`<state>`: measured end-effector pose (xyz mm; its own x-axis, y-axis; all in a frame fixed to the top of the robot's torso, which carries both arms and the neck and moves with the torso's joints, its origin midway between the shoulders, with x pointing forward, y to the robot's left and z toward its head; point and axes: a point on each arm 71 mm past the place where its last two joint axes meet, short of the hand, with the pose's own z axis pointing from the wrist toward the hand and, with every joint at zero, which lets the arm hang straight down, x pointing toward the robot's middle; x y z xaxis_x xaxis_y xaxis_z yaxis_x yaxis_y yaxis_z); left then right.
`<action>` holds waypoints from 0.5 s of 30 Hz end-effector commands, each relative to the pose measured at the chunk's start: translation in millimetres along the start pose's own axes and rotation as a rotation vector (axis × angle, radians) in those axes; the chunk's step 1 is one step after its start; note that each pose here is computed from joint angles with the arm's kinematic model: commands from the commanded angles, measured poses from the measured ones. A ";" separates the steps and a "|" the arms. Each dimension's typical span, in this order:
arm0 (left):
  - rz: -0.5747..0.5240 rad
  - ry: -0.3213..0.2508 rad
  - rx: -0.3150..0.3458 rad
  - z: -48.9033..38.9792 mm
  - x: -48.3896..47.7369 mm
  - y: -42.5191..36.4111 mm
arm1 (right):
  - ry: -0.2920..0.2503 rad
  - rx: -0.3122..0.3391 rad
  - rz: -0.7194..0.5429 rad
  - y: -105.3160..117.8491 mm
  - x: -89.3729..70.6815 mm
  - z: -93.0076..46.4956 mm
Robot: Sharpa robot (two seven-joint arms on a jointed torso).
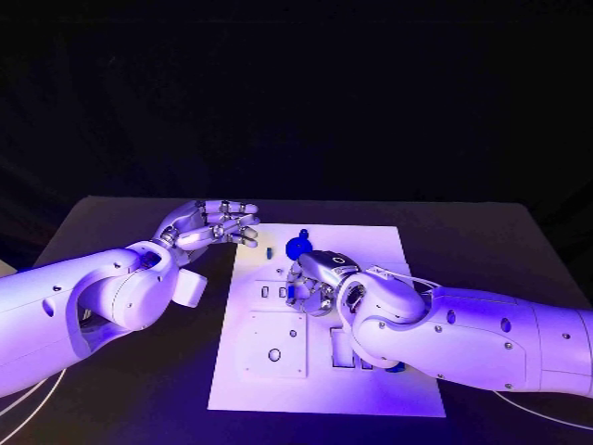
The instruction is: Assemble the parts on the task board
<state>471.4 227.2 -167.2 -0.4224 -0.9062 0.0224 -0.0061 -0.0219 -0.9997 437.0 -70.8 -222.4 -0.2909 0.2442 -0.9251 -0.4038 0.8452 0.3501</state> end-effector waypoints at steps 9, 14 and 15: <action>-0.004 0.036 0.002 0.5 3.3 -0.5 | -0.003 -0.016 -0.010 0.2 2.1 0.5; -0.003 0.038 0.000 0.4 3.3 -0.3 | -0.002 -0.024 -0.010 0.6 2.2 0.6; -0.004 0.040 0.000 0.4 3.3 -0.3 | -0.001 -0.026 -0.010 0.7 2.2 0.5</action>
<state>471.2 226.7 -167.5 -0.4329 -0.9011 0.0229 -0.0098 -0.0206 -0.9997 437.6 -70.4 -223.3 -0.2859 0.2470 -0.9259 -0.4107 0.8414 0.3513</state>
